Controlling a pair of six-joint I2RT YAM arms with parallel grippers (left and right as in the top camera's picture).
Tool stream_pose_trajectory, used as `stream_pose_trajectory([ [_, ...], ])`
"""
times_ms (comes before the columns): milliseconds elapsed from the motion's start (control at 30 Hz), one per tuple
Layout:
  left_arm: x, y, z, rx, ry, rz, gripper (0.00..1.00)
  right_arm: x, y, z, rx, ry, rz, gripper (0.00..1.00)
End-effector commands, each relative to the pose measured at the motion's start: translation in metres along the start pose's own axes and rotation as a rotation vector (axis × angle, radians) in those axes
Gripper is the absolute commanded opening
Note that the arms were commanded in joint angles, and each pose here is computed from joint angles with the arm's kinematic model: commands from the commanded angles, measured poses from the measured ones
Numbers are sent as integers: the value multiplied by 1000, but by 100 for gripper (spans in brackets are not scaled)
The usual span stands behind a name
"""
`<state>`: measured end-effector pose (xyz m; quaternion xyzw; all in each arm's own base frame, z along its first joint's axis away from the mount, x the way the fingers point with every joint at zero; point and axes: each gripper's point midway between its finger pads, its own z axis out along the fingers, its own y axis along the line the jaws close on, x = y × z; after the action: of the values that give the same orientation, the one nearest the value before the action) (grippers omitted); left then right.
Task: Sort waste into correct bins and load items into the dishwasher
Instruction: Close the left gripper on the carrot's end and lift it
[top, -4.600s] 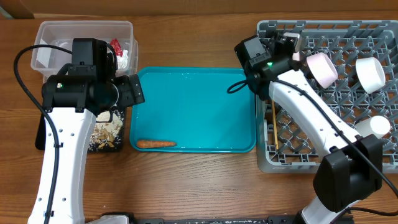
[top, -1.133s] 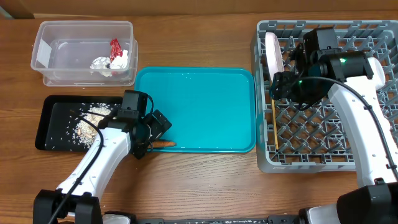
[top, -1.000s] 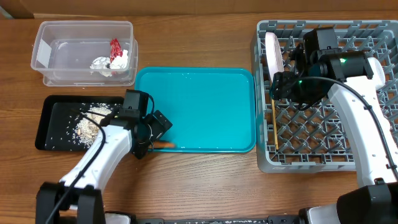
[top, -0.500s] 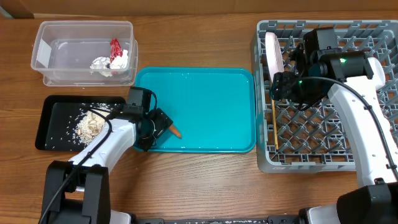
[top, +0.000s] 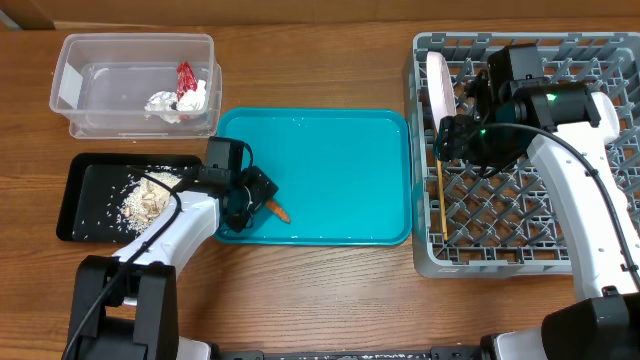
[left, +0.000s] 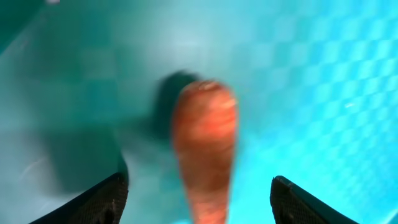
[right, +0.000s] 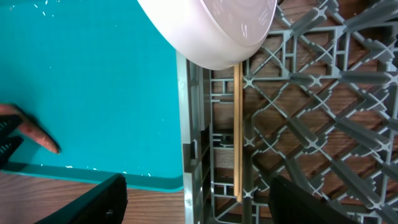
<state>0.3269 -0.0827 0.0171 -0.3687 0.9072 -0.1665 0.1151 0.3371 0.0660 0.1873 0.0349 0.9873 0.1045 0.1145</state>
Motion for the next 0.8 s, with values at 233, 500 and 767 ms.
stream_pose_trajectory([
  [233,1,3,9,-13,0,8,70,-1,4,-10,-13,-31,-8,75],
  [500,12,6,24,-42,28,33,69,-1,4,-10,-13,-31,-9,75],
  [767,11,6,24,-42,26,32,48,-2,4,-10,-14,-34,-9,75],
])
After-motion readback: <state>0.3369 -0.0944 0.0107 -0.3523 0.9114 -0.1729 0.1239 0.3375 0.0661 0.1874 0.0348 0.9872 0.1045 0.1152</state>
